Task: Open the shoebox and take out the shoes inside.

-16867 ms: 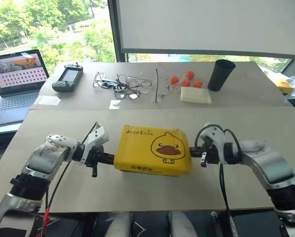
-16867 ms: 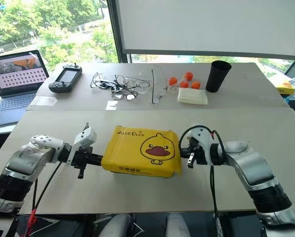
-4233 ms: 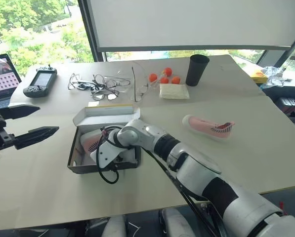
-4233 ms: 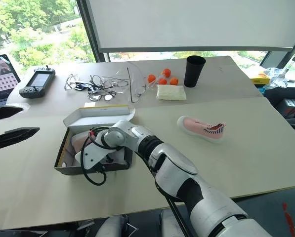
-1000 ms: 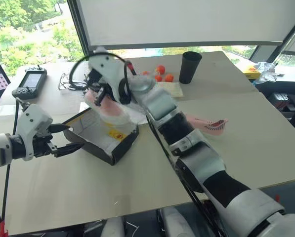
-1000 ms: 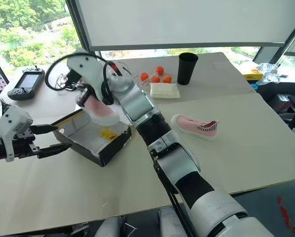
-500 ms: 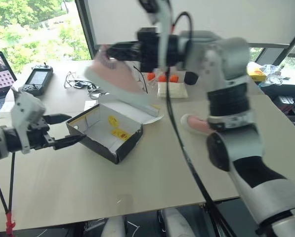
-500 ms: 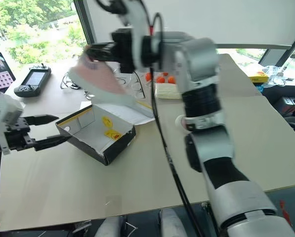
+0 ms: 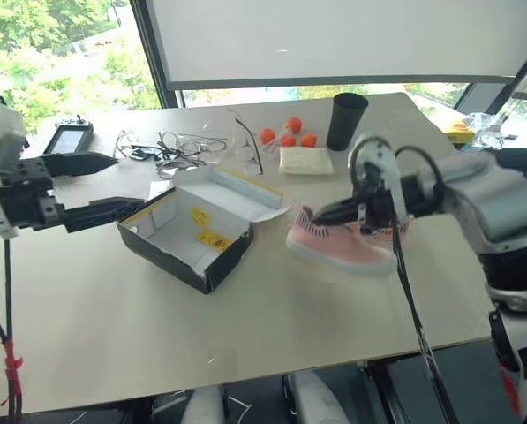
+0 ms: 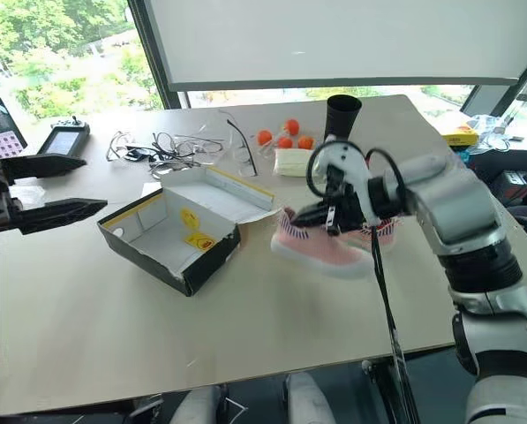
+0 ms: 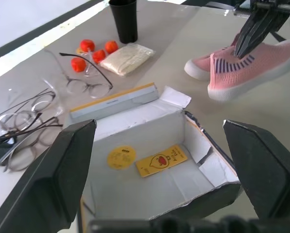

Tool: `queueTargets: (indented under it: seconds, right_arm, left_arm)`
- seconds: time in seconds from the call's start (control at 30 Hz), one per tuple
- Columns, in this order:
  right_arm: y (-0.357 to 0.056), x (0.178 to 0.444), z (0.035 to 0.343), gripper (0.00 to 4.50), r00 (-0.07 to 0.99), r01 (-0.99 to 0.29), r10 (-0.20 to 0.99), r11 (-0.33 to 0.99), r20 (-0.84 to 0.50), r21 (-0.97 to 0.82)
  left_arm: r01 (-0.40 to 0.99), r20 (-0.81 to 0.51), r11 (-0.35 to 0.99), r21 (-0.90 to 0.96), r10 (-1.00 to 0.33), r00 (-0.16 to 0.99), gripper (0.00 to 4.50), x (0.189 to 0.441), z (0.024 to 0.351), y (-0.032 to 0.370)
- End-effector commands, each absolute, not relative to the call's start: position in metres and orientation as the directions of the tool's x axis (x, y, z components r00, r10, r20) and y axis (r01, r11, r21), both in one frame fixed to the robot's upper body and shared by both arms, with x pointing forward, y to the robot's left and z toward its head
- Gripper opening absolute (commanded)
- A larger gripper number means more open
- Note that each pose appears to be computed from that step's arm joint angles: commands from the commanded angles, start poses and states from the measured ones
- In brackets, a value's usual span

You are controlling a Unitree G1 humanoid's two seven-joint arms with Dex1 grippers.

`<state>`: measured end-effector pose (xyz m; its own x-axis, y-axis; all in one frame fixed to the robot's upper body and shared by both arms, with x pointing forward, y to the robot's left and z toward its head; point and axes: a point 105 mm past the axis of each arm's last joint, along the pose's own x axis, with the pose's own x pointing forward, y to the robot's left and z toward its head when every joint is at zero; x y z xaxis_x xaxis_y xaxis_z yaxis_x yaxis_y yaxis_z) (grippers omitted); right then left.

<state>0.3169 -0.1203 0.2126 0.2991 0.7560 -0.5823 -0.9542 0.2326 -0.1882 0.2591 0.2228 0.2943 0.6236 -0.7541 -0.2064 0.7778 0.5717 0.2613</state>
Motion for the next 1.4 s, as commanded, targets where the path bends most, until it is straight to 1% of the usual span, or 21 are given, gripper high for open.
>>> queueTargets:
  seconds: [0.03, 0.13, 0.23, 0.37, 0.47, 0.6, 0.63, 0.7, 0.73, 0.8, 0.83, 0.87, 0.9, 0.93, 1.0, 1.03, 1.1, 1.13, 1.23, 1.33, 1.4]
  right_arm:
    - [-0.127, 0.319, 0.198, 0.04, 0.356, -0.925, 0.700, 0.170, -0.619, -0.340]
    - [-0.136, 0.331, 0.189, 0.04, 0.432, -0.892, 0.637, 0.202, -0.638, -0.404]
    - [-0.135, 0.333, 0.198, 0.04, 0.454, -0.880, 0.643, 0.216, -0.617, -0.422]
    - [-0.133, 0.329, 0.196, 1.23, 0.422, -0.902, 0.668, 0.242, -0.613, -0.357]
    - [-0.146, 0.322, 0.200, 2.26, 0.404, -0.914, 0.679, 0.264, -0.613, -0.310]
    - [-0.169, 0.317, 0.225, 3.70, 0.424, -0.906, 0.709, 0.343, -0.563, -0.250]
    - [-0.173, 0.316, 0.232, 3.93, 0.425, -0.905, 0.725, 0.359, -0.542, -0.229]
    - [-0.188, 0.319, 0.257, 4.48, 0.484, -0.874, 0.759, 0.446, -0.436, -0.193]
    - [-0.198, 0.324, 0.266, 4.48, 0.531, -0.846, 0.753, 0.496, -0.388, -0.195]
    - [-0.232, 0.343, 0.289, 4.48, 0.698, -0.716, 0.678, 0.665, -0.233, -0.211]
    - [-0.263, 0.356, 0.298, 4.48, 0.812, -0.584, 0.568, 0.787, -0.136, -0.199]
    - [-0.288, 0.363, 0.301, 4.48, 0.880, -0.475, 0.470, 0.860, -0.072, -0.188]
    - [-0.308, 0.366, 0.301, 4.48, 0.921, -0.386, 0.390, 0.903, -0.018, -0.191]
    - [-0.331, 0.369, 0.295, 4.48, 0.961, -0.273, 0.278, 0.946, 0.004, -0.175]
    - [-0.358, 0.372, 0.284, 4.48, 0.991, -0.122, 0.130, 0.977, 0.037, -0.177]
    - [-0.371, 0.373, 0.273, 4.48, 0.999, -0.032, 0.040, 0.976, 0.032, -0.214]
    - [-0.387, 0.371, 0.255, 4.48, 0.995, 0.087, -0.074, 0.963, 0.062, -0.254]
    - [-0.390, 0.370, 0.247, 4.48, 0.992, 0.119, -0.105, 0.958, 0.068, -0.260]
    - [-0.387, 0.367, 0.228, 4.48, 0.989, 0.136, -0.115, 0.951, 0.090, -0.277]
    - [-0.388, 0.360, 0.202, 4.48, 0.980, 0.195, -0.173, 0.940, 0.101, -0.280]
    - [-0.383, 0.356, 0.185, 4.48, 0.978, 0.206, -0.186, 0.936, 0.097, -0.285]
  left_arm:
    - [0.784, -0.183, 0.545, 0.298, -0.773, 0.607, 4.50, 0.261, 0.303, 0.217]
    - [0.792, -0.184, 0.534, 0.296, -0.781, 0.596, 4.50, 0.265, 0.302, 0.215]
    - [0.801, -0.187, 0.522, 0.293, -0.791, 0.583, 4.50, 0.268, 0.301, 0.213]
    - [0.808, -0.182, 0.514, 0.288, -0.799, 0.573, 4.50, 0.273, 0.298, 0.211]
    - [0.811, -0.178, 0.512, 0.285, -0.803, 0.569, 4.50, 0.275, 0.297, 0.211]
    - [0.804, -0.164, 0.529, 0.272, -0.798, 0.580, 4.50, 0.278, 0.296, 0.214]
    - [0.801, -0.158, 0.536, 0.268, -0.795, 0.585, 4.50, 0.279, 0.296, 0.215]
    - [0.785, -0.126, 0.565, 0.254, -0.785, 0.606, 4.50, 0.282, 0.298, 0.219]
    - [0.775, -0.108, 0.581, 0.249, -0.779, 0.618, 4.50, 0.284, 0.299, 0.221]
    - [0.722, -0.051, 0.650, 0.238, -0.734, 0.678, 4.50, 0.292, 0.300, 0.232]
    - [0.667, -0.019, 0.708, 0.230, -0.682, 0.731, 4.50, 0.299, 0.298, 0.243]
    - [0.611, 0.003, 0.756, 0.232, -0.629, 0.777, 4.50, 0.305, 0.294, 0.253]
    - [0.542, 0.027, 0.806, 0.238, -0.563, 0.826, 4.50, 0.311, 0.291, 0.265]
    - [0.456, 0.051, 0.858, 0.239, -0.479, 0.876, 4.50, 0.316, 0.285, 0.279]
    - [0.338, 0.081, 0.914, 0.223, -0.363, 0.928, 4.50, 0.322, 0.273, 0.299]
    - [0.278, 0.105, 0.938, 0.208, -0.304, 0.947, 4.50, 0.323, 0.266, 0.306]
    - [0.201, 0.135, 0.968, 0.153, -0.222, 0.966, 4.50, 0.322, 0.251, 0.316]
    - [0.176, 0.135, 0.973, 0.147, -0.196, 0.971, 4.50, 0.321, 0.244, 0.319]
    - [0.111, 0.142, 0.988, 0.110, -0.126, 0.982, 4.50, 0.320, 0.228, 0.324]
    - [0.001, 0.119, 0.991, 0.134, -0.017, 0.993, 4.50, 0.320, 0.201, 0.332]
    - [-0.070, 0.107, 0.981, 0.180, 0.051, 0.993, 4.50, 0.318, 0.186, 0.335]
